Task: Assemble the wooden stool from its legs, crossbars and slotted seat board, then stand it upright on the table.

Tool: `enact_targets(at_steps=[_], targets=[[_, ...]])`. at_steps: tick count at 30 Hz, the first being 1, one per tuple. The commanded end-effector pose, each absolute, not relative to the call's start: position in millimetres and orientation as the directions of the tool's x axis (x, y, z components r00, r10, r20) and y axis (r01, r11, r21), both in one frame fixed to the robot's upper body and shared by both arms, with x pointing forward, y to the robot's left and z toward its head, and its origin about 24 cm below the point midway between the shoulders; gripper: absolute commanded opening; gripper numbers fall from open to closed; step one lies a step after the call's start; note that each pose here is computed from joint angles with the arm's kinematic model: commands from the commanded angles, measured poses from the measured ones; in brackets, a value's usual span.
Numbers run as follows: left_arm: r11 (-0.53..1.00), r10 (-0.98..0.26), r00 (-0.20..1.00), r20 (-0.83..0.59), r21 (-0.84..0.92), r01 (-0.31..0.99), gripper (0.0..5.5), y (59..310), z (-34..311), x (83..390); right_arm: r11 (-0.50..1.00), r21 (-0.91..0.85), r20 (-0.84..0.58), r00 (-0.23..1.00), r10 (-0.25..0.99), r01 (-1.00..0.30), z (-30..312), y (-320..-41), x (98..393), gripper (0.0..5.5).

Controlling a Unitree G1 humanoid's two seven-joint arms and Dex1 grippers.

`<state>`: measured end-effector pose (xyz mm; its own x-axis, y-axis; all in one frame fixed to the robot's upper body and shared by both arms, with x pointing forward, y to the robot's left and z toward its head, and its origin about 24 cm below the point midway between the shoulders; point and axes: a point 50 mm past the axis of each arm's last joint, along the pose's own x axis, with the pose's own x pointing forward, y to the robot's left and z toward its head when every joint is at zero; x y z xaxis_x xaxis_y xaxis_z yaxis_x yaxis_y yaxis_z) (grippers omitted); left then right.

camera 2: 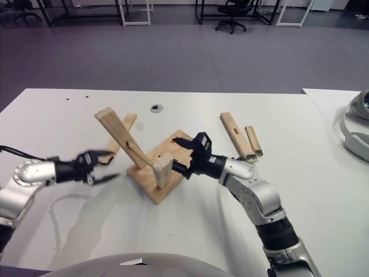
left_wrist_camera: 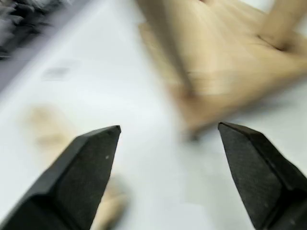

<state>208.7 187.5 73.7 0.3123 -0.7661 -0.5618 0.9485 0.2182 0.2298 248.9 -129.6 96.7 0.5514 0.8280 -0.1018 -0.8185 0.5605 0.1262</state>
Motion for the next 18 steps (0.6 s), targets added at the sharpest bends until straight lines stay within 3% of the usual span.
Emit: enact_targets(at_steps=[1, 3, 6, 9, 12, 15, 17, 18], targets=[[0.125, -0.704, 0.283, -0.652, 0.279, 0.952, 3.75, 178, 58, 207, 0.835, -0.155, -0.293, 0.831, 0.472, -0.529, 85, -201, 321, 4.2], [0.118, -0.681, 0.318, -0.66, 0.329, 0.937, 3.75, 174, 54, 216, 0.87, -0.17, -0.346, 0.854, 0.388, -0.464, 75, -215, 349, 4.2], [0.105, -0.669, 0.349, -0.656, 0.382, 0.918, 3.75, 164, 50, 224, 0.827, -0.191, -0.556, 0.753, 0.352, -0.528, 22, -214, 345, 4.2], [0.143, -0.66, 0.394, -0.639, 0.408, 0.902, 3.75, 157, 45, 234, 0.722, -0.082, -0.595, 0.615, 0.518, -0.687, -2, -204, 323, 4.2], [0.242, -0.65, 0.475, -0.593, 0.432, 0.869, 3.75, 152, 42, 250, 0.529, 0.028, -0.538, 0.433, 0.723, -0.848, -4, -207, 297, 4.2], [0.361, -0.725, 0.507, -0.466, 0.37, 0.856, 3.75, 132, 43, 276, 0.413, 0.055, -0.488, 0.336, 0.806, -0.909, 5, -223, 263, 4.2], [0.434, -0.737, 0.545, -0.4, 0.338, 0.835, 3.75, 128, 44, 297, 0.426, -0.028, -0.501, 0.381, 0.777, -0.904, 14, -240, 249, 4.2], [0.467, -0.708, 0.583, -0.397, 0.355, 0.81, 3.75, 139, 46, 308, 0.467, -0.069, -0.491, 0.438, 0.753, -0.882, 24, -250, 248, 4.2]])
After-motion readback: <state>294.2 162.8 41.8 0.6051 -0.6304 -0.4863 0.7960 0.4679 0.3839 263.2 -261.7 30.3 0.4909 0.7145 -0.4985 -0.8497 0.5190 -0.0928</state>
